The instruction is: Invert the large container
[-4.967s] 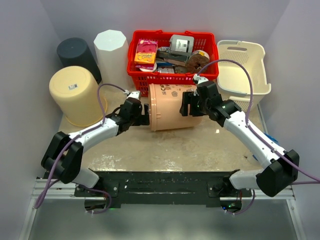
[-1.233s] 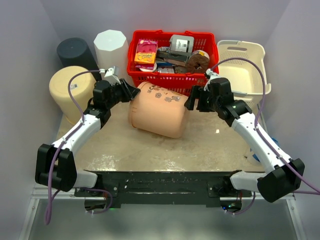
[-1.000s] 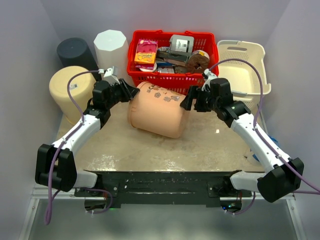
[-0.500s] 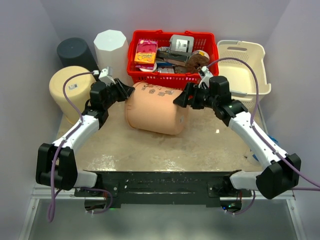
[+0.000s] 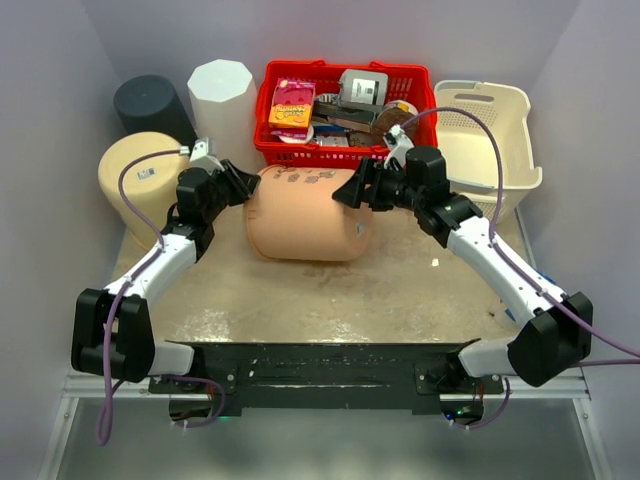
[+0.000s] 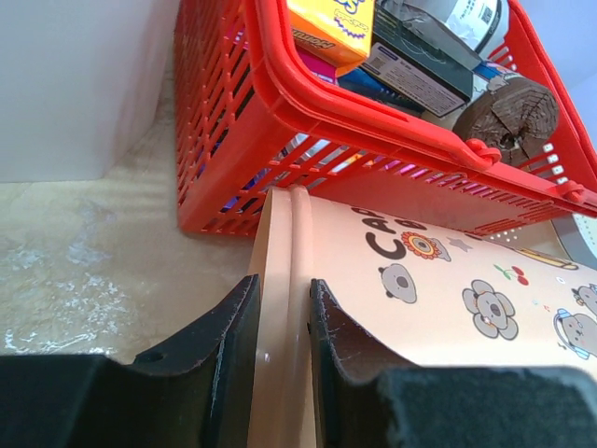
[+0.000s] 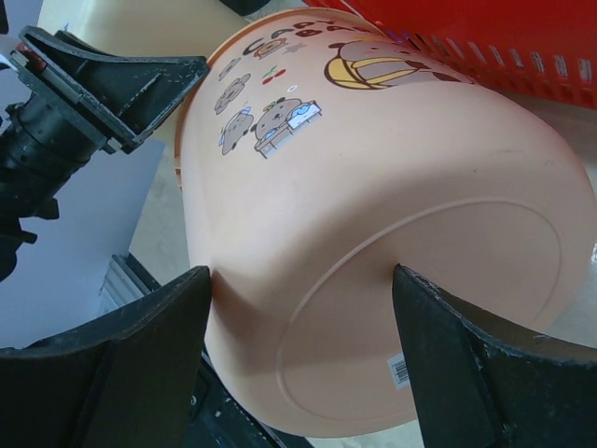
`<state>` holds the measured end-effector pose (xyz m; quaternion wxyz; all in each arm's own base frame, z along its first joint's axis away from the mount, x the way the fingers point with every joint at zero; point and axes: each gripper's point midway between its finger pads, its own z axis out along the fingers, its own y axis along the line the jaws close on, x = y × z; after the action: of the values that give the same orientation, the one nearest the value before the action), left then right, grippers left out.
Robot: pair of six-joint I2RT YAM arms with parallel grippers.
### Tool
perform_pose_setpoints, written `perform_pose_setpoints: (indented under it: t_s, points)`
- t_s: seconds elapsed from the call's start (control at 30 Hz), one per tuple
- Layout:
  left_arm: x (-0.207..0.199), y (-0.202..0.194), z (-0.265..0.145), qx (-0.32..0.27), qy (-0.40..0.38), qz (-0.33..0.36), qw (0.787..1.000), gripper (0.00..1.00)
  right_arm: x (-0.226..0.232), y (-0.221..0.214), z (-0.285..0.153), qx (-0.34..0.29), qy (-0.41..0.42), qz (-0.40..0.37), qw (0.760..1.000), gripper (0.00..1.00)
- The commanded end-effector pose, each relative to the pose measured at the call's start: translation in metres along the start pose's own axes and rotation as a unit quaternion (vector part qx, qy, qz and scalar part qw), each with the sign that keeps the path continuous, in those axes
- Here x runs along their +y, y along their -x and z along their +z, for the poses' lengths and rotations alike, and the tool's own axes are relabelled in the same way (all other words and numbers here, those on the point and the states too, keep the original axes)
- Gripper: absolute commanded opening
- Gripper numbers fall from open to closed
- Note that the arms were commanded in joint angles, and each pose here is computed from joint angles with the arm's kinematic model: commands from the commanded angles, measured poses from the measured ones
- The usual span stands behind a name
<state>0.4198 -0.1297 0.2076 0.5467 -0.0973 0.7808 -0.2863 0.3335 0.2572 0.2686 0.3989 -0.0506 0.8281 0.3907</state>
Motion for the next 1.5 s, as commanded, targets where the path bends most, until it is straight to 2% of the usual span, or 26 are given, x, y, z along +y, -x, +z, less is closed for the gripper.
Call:
perform_pose_setpoints:
  t_s: [0.0, 0.4, 1.17, 1.27, 1.3, 1.47]
  points:
    - [0.088, -0.114, -0.031, 0.180, 0.155, 0.007, 0.971, 0.11, 0.009, -0.014, 0.017, 0.028, 0.010, -0.009, 1.000, 0.78]
    - [0.102, -0.117, -0.039, 0.180, 0.191, 0.013, 0.965, 0.10, 0.026, -0.011, 0.039, 0.031, 0.027, -0.016, 0.999, 0.78]
    - [0.108, -0.110, -0.041, 0.170, 0.215, 0.017, 0.962, 0.09, 0.032, -0.040, 0.063, 0.063, 0.035, -0.010, 0.997, 0.78]
    - [0.099, -0.099, -0.042, 0.158, 0.202, 0.022, 0.966, 0.12, 0.033, -0.028, 0.054, 0.046, 0.021, -0.027, 0.998, 0.79]
    - [0.096, -0.094, -0.043, 0.154, 0.198, 0.026, 0.968, 0.18, 0.029, -0.025, 0.050, 0.042, 0.004, -0.031, 0.999, 0.79]
    - [0.071, -0.054, -0.048, 0.113, 0.174, 0.045, 0.977, 0.31, 0.026, 0.003, 0.018, -0.006, -0.046, -0.066, 0.997, 0.82]
